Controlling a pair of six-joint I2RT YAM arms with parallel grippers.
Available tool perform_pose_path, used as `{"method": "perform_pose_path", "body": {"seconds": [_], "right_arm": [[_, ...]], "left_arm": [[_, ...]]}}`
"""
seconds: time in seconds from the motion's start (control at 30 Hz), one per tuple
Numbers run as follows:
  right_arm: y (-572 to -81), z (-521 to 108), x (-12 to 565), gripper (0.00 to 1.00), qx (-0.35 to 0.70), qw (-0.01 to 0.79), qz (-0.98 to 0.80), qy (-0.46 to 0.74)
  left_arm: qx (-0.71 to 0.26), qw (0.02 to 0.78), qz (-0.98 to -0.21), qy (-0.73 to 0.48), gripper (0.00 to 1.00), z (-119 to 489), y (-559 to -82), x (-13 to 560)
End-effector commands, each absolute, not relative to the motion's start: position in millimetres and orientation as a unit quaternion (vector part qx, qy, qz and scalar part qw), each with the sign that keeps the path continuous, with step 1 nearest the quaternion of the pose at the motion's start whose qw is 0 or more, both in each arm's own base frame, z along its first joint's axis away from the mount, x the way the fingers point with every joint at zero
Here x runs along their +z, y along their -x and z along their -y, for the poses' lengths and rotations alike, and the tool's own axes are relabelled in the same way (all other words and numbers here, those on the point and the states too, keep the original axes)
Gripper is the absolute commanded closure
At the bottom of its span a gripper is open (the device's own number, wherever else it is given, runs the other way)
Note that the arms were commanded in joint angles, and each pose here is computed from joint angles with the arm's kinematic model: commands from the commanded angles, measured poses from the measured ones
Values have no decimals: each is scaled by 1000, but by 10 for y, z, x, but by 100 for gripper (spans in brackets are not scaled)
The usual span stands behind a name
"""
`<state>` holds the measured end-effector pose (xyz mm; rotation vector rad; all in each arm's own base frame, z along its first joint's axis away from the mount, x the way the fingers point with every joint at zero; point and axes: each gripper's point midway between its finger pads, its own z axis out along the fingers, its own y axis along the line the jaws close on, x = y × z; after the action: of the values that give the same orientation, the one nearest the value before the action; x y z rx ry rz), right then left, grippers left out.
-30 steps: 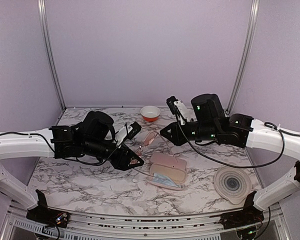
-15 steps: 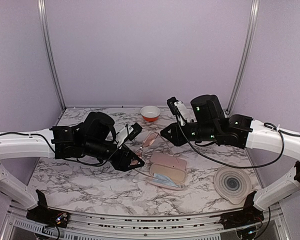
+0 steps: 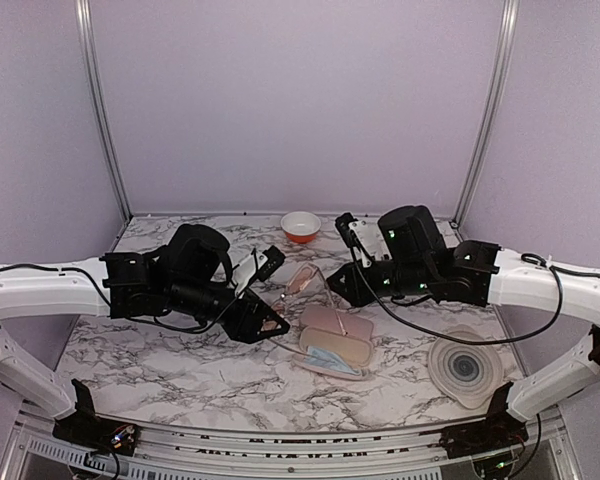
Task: Organize the sunglasses
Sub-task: Fold the left temple of the sunglasses with the sunglasses, then fold the right temple of the sunglasses with the sunglasses.
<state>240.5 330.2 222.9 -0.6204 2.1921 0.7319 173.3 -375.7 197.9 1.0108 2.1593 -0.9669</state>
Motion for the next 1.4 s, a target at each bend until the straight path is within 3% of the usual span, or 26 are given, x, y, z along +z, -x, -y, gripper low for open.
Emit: {"method": "perform_pose_path", "body": {"seconds": [0.0,0.93,1.37], "right_arm": [[-2268,-3506,2472,84,352,362,-820,268],[-2108,-3809,2545,84,414,343,-795,283],[-2264,-3425,2714,80,351,402,-810,244]], "left_arm": [[-372,301,-791,-381,69,3866,-1781,2132],[-370,297,-795,-379,70,3904,-1782,2064],[-338,359,-810,-318,71,3819,-2073,2222]]}}
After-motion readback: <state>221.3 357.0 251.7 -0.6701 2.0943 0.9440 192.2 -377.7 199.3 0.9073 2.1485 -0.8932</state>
